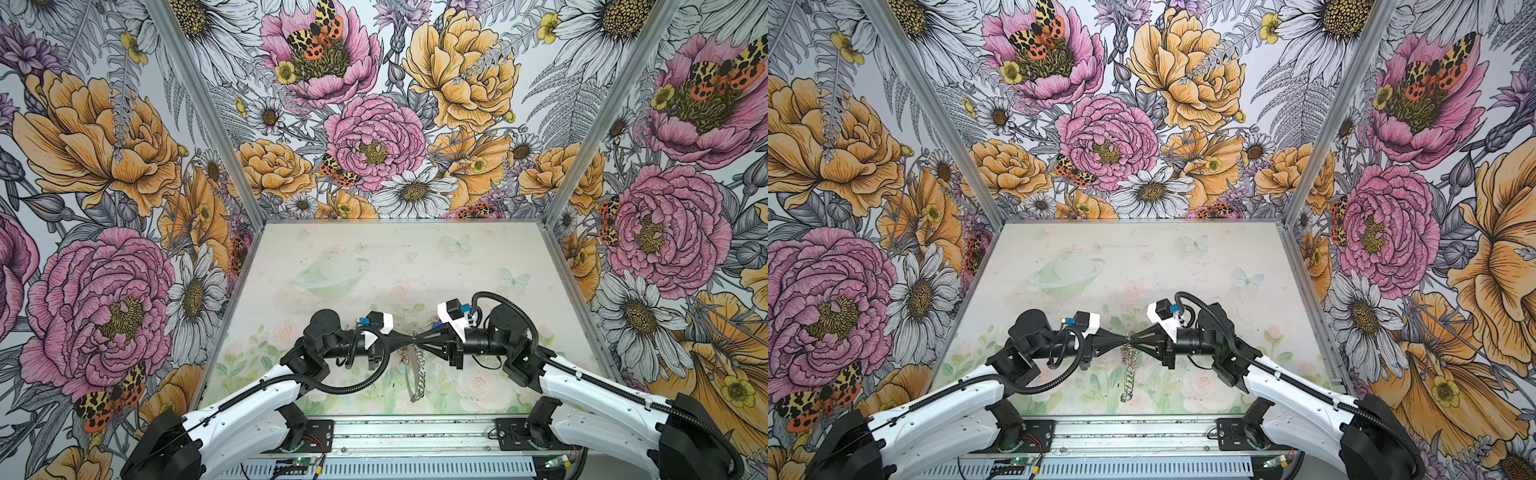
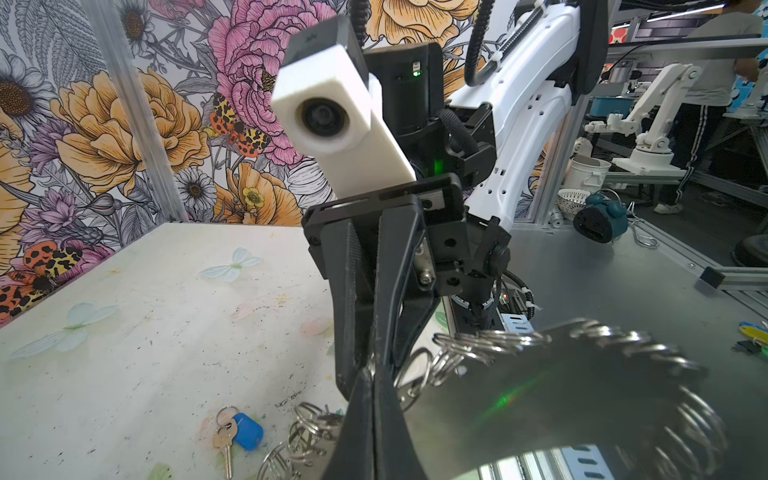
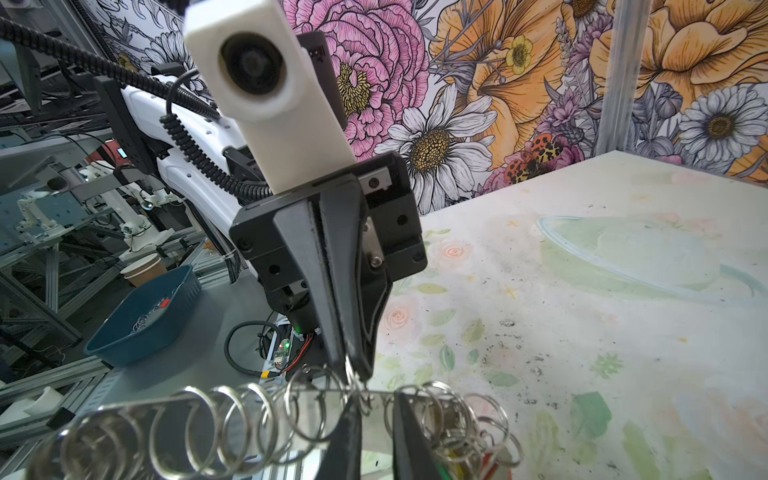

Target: Put the keys on the keyring

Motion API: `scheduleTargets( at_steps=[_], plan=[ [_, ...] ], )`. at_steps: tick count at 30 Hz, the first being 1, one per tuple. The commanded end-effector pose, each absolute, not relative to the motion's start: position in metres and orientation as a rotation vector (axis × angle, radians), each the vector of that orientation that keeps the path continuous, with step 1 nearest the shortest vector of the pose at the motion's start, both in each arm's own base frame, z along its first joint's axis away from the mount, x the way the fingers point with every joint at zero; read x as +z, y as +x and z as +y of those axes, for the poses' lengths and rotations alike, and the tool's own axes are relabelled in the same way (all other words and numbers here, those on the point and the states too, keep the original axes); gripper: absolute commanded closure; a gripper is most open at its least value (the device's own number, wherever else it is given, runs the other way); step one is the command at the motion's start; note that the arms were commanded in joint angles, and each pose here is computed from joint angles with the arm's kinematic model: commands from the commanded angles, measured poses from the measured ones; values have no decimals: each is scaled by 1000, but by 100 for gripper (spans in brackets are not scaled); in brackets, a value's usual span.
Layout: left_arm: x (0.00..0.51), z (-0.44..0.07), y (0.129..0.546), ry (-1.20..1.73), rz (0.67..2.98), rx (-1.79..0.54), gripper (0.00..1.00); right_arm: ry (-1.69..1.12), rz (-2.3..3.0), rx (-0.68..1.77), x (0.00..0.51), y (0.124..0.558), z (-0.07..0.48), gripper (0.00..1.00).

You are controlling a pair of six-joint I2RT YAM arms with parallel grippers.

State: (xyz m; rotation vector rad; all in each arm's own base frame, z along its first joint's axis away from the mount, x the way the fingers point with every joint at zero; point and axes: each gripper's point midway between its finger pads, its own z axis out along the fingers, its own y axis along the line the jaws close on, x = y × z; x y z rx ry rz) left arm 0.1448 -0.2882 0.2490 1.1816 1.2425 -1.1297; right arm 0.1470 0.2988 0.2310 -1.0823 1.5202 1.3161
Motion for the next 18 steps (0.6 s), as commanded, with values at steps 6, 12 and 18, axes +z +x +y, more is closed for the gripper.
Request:
scheduleTargets(
  at_steps=[6, 12, 18],
  plan=[
    [269, -290, 144, 1183, 1160, -1150, 100, -1118, 1457, 1316, 245, 143, 302, 90],
    [267, -291, 143, 1192, 1167, -1168, 100, -1115, 1460, 1287, 248, 145, 300, 94],
    [259, -292, 148, 1190, 1214, -1146, 100, -1093, 1540, 1189, 248, 155, 296, 100]
  ],
)
